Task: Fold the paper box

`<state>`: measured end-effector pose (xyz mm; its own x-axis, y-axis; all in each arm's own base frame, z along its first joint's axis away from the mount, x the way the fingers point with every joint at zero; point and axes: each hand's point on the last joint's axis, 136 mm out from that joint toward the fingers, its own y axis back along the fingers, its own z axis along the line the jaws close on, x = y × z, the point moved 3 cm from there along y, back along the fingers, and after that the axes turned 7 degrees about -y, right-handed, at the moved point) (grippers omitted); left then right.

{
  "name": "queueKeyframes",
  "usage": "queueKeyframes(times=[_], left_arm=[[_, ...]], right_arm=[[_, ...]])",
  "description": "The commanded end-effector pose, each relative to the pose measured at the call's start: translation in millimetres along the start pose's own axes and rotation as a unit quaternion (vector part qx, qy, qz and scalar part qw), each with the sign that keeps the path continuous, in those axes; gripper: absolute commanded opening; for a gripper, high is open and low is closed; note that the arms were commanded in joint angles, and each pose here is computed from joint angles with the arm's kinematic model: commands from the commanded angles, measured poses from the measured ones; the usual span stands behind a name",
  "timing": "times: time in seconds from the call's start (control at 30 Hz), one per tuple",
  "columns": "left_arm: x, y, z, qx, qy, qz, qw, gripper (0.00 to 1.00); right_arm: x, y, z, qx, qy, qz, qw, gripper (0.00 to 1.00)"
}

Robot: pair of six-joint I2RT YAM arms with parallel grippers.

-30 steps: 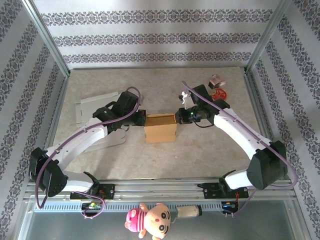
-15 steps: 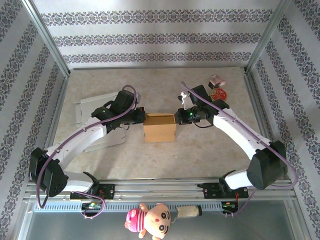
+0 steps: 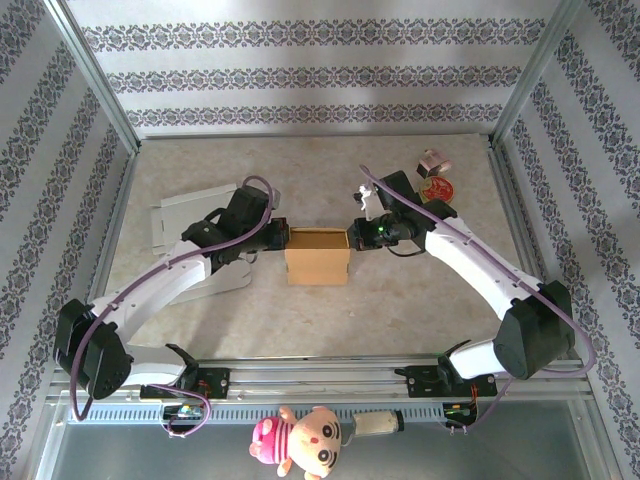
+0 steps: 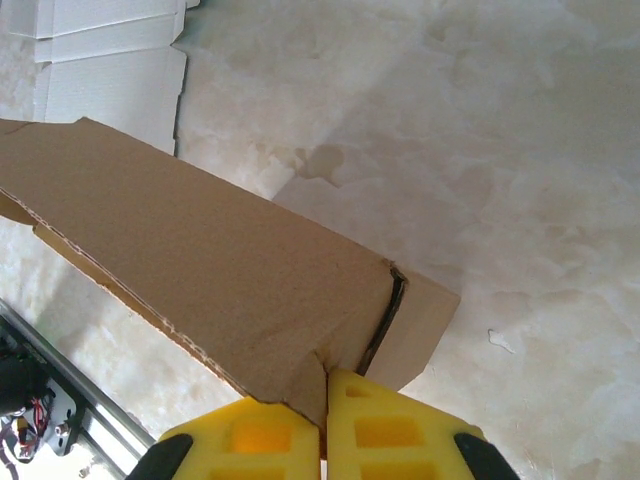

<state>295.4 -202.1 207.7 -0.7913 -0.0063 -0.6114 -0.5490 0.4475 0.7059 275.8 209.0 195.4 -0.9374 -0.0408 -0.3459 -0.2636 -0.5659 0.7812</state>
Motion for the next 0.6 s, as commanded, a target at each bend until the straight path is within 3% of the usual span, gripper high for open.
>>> queueKeyframes(times=[0.0, 0.13, 0.27, 0.57], left_arm=[[58, -16, 14, -0.017, -0.005, 0.103, 0.995, 0.01], [71, -16, 16, -0.013, 0.008, 0.101, 0.995, 0.07], [62, -11, 1, 0.031, 0.012, 0.066, 0.997, 0.14], [45, 7, -9, 0.053, 0.002, 0.027, 0.998, 0.34]], right_arm=[[41, -16, -16, 0.029, -0.022, 0.071, 0.997, 0.1], [48, -20, -7, -0.017, -0.048, 0.059, 0.997, 0.13], [45, -10, 4, -0.039, -0.044, 0.037, 0.998, 0.17], [32, 22, 18, -0.063, -0.039, -0.022, 0.997, 0.42]])
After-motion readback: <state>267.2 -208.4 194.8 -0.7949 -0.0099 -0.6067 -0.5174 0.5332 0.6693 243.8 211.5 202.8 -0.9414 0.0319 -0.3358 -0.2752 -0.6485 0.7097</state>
